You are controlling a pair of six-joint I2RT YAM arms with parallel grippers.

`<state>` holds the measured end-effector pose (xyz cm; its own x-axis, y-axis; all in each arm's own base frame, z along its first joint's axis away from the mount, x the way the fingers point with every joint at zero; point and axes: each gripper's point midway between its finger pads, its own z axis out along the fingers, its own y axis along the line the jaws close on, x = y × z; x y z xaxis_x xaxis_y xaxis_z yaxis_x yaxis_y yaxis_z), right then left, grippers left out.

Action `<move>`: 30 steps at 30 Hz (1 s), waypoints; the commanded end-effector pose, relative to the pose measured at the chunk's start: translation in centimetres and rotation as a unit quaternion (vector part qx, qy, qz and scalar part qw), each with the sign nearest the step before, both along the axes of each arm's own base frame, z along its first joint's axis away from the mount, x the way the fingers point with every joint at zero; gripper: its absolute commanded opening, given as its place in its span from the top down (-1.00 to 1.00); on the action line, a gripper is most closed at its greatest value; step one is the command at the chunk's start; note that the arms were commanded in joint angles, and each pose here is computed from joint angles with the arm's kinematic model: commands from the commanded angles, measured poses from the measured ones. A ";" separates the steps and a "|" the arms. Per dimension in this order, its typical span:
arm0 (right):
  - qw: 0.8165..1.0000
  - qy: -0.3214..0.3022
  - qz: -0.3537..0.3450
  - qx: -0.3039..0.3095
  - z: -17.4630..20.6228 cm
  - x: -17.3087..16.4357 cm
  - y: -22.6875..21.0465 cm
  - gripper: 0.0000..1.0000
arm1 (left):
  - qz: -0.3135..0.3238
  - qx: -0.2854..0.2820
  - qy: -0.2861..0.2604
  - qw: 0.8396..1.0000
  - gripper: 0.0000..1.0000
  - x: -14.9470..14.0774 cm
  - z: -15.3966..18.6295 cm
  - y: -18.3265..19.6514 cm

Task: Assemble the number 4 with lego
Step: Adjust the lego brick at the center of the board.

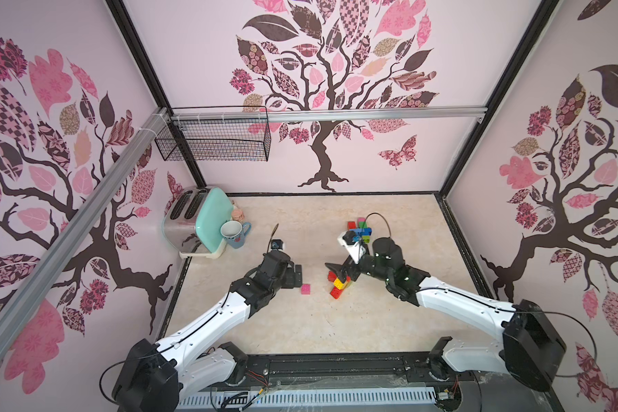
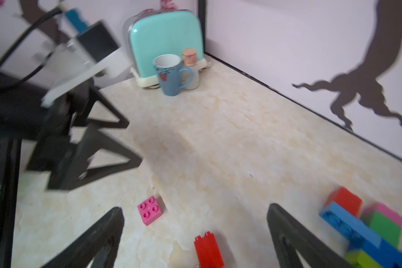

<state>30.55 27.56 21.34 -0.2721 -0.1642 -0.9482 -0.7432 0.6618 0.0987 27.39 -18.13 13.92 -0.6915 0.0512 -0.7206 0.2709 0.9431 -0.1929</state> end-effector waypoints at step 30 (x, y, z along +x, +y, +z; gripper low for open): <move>0.936 0.183 -0.267 0.142 -4.5 4.1 -11.8 -0.99 | -0.277 -0.052 -0.090 0.955 -0.01 -1.1 -3.2 -16.5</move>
